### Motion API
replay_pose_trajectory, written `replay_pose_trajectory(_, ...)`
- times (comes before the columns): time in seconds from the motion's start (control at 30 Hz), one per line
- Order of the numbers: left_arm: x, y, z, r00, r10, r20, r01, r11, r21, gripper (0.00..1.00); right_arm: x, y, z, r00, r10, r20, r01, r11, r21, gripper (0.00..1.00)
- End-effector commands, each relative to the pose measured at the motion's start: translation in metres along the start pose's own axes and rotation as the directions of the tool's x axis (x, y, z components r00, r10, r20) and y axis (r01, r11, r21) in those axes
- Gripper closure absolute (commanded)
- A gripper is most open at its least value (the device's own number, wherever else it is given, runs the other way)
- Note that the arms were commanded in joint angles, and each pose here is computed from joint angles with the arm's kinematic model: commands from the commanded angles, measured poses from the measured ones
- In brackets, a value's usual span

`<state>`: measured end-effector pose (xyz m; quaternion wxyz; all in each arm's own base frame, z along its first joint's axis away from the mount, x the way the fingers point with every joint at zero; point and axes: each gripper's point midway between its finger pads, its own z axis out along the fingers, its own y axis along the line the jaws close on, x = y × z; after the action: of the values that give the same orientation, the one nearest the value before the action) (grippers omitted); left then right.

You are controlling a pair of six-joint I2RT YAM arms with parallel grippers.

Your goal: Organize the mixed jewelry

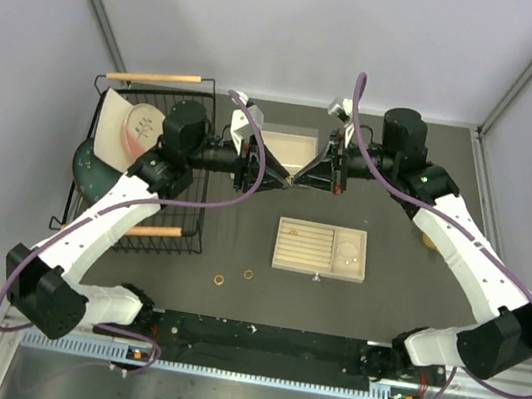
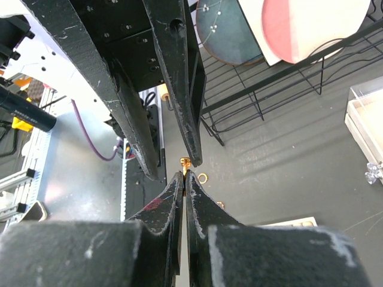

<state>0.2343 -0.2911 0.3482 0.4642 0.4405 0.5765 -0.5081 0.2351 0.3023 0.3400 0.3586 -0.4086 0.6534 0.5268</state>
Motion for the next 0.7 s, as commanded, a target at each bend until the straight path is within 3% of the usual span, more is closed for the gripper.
replay_pose_trajectory(0.0, -0.0076, -0.0061, 0.0, 0.999, 0.034, 0.021, -0.035, 0.998, 0.047, 0.65, -0.0128, 0.0132, -0.0071, 0.997, -0.069, 0.033, 0.069, 0.997, -0.019, 1.0)
replay_pose_trajectory(0.67, -0.0042, -0.0074, 0.0068, 0.999, -0.025, 0.021, 0.022, 0.993, 0.114, 0.91, -0.0115, 0.0077, -0.0055, 0.997, -0.065, 0.03, 0.065, 0.998, -0.007, 1.0)
